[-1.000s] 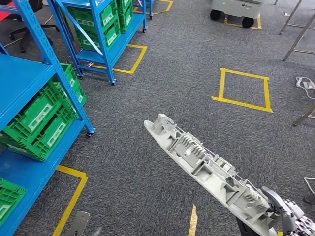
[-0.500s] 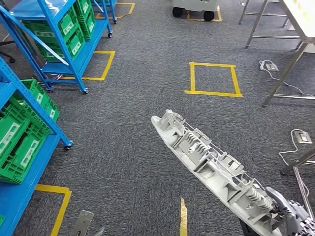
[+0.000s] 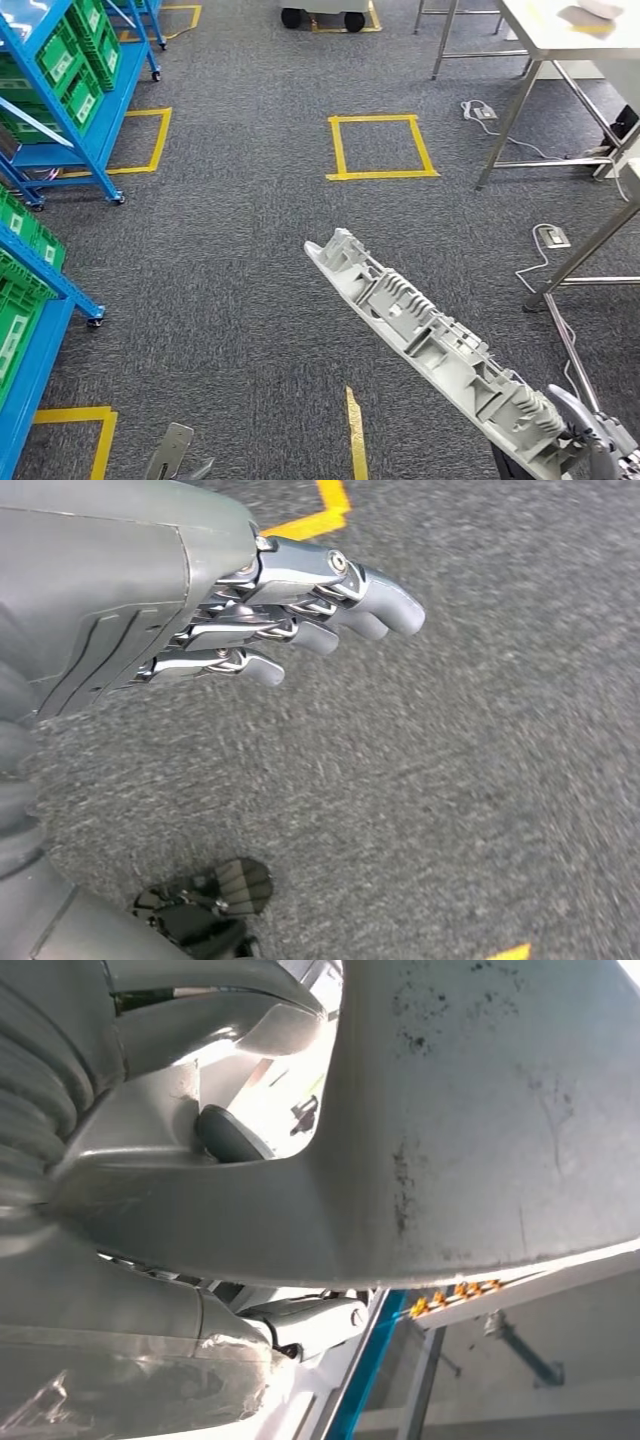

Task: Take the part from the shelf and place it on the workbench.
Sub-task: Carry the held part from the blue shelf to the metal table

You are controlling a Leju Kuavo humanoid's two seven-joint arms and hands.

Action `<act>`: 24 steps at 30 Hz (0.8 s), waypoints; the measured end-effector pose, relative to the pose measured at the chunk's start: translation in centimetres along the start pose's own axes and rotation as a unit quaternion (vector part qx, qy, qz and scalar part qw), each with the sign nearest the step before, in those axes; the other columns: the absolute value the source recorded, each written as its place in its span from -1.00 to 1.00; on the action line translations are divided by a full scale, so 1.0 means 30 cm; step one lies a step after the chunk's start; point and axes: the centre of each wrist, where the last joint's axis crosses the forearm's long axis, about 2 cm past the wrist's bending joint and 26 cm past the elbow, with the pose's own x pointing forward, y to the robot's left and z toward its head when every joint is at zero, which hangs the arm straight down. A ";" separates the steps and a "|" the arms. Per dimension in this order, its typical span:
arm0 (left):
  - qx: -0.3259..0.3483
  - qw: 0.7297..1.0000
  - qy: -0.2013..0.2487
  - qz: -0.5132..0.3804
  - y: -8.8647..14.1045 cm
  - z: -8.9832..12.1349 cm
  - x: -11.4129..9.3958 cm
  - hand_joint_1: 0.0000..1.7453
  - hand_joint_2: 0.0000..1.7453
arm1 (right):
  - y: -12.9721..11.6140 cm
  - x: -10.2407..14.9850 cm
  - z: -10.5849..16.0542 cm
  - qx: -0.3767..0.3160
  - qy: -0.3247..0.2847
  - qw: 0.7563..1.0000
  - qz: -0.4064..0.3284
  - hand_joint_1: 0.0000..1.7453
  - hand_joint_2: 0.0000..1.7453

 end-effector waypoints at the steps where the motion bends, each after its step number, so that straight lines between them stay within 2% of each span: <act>1: -0.001 1.000 -0.001 -0.001 -0.001 -0.001 0.001 -1.00 1.00 | -0.001 0.000 -0.001 -0.001 0.000 1.000 0.001 1.00 1.00; 24: -0.008 1.000 -0.003 -0.012 -0.018 -0.019 0.025 -1.00 1.00 | -0.002 -0.006 -0.011 -0.009 -0.004 1.000 0.008 1.00 1.00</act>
